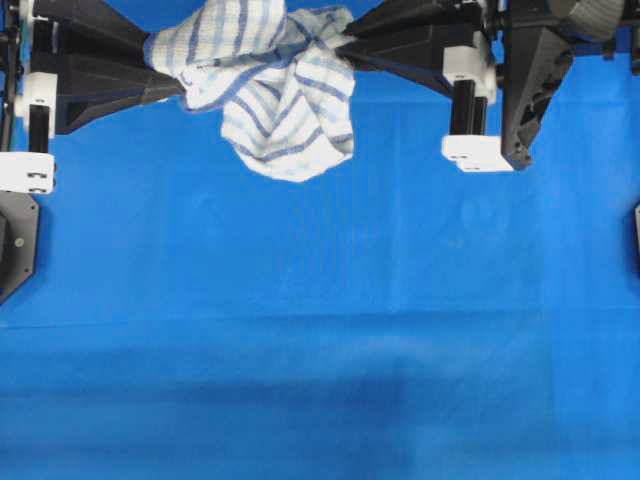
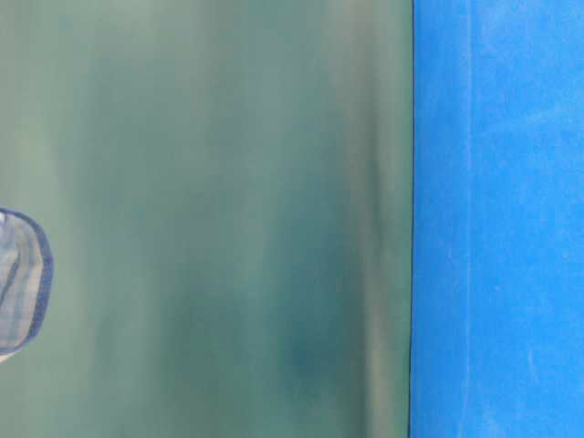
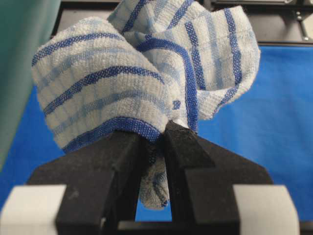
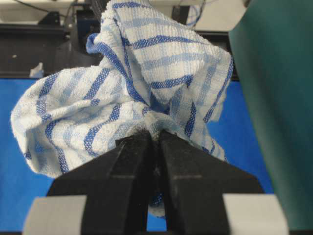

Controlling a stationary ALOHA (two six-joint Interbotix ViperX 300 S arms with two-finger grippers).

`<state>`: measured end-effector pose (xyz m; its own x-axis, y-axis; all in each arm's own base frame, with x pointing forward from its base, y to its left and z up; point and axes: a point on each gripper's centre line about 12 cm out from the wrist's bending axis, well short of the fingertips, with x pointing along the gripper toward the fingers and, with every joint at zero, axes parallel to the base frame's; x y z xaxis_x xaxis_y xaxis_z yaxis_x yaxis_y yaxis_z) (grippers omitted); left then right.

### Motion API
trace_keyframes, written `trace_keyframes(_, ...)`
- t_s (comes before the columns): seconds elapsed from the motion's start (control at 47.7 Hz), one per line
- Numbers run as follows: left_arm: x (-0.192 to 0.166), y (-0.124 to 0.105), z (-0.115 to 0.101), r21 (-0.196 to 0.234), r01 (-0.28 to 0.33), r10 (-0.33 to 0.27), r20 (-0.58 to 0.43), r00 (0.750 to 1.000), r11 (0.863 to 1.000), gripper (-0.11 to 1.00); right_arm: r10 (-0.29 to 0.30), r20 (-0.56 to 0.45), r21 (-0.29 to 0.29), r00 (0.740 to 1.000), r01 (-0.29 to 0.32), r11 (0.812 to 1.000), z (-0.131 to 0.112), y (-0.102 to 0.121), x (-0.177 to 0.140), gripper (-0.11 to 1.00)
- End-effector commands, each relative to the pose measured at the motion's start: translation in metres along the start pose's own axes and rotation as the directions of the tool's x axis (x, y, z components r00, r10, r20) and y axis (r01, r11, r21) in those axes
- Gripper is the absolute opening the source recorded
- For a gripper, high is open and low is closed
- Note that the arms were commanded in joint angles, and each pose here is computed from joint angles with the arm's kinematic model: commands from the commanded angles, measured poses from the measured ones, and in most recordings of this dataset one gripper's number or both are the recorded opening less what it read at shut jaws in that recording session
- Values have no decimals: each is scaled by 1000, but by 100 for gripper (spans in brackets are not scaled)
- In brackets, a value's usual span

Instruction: Lift the towel with both arms.

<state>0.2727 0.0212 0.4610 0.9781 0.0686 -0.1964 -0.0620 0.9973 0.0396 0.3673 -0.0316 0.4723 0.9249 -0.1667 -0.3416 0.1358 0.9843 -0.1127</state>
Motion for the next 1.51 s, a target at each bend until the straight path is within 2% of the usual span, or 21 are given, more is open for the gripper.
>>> trace_keyframes(0.0,-3,1,10,3,-5,5,26,1000,1000,10,-8,47,4,999,8,1000,13,-4,-14,7)
trace_keyframes(0.21,-1,1,10,9,-5,5,23,1000,1000,10,-9,39,0,999,9,1000,12,-4,-14,7)
trace_keyframes(0.419,-1,0,10,56,-1,-1,29,1000,998,10,-9,45,-1,999,9,1000,13,-5,-17,9)
trace_keyframes(0.461,-1,-1,10,58,2,-4,28,1000,998,10,-9,42,-1,999,9,1000,12,-4,-17,14)
trace_keyframes(0.503,-1,-1,10,59,2,-4,29,1000,998,12,-9,36,-1,999,9,1000,11,-4,-16,28)
trace_keyframes(0.566,-1,-1,10,56,1,-3,35,999,998,26,-13,29,-13,1000,13,1000,11,-5,-16,46)
trace_keyframes(0.65,1,-1,8,55,0,-3,45,999,999,53,-22,24,-23,999,22,999,10,-6,-16,65)
trace_keyframes(0.692,2,-1,7,54,-1,-1,43,999,999,65,-23,24,-25,999,23,999,10,-6,-16,67)
trace_keyframes(0.755,2,-1,7,56,0,-3,43,999,998,82,-23,22,-23,999,23,999,9,-6,-16,61)
trace_keyframes(0.797,3,-1,4,55,0,-3,40,999,999,89,-22,18,-24,1000,23,999,8,-6,-15,61)
trace_keyframes(0.839,4,-1,2,53,1,-3,34,999,999,87,-22,8,-24,1000,22,999,5,-5,-14,62)
trace_keyframes(0.923,11,-2,-11,53,5,-5,6,1000,999,82,-19,-20,-24,1000,18,1000,-7,-4,-8,62)
trace_keyframes(1.091,32,-3,-54,48,7,-5,-60,998,999,87,-1,-84,-15,996,0,1000,-45,3,11,62)
trace_keyframes(1.321,52,-6,-121,42,10,-4,-136,991,999,88,31,-123,29,992,-28,999,-100,14,35,62)
trace_keyframes(1.489,62,-9,-168,26,20,-14,-237,971,999,88,58,-162,83,985,-45,996,-142,23,54,62)
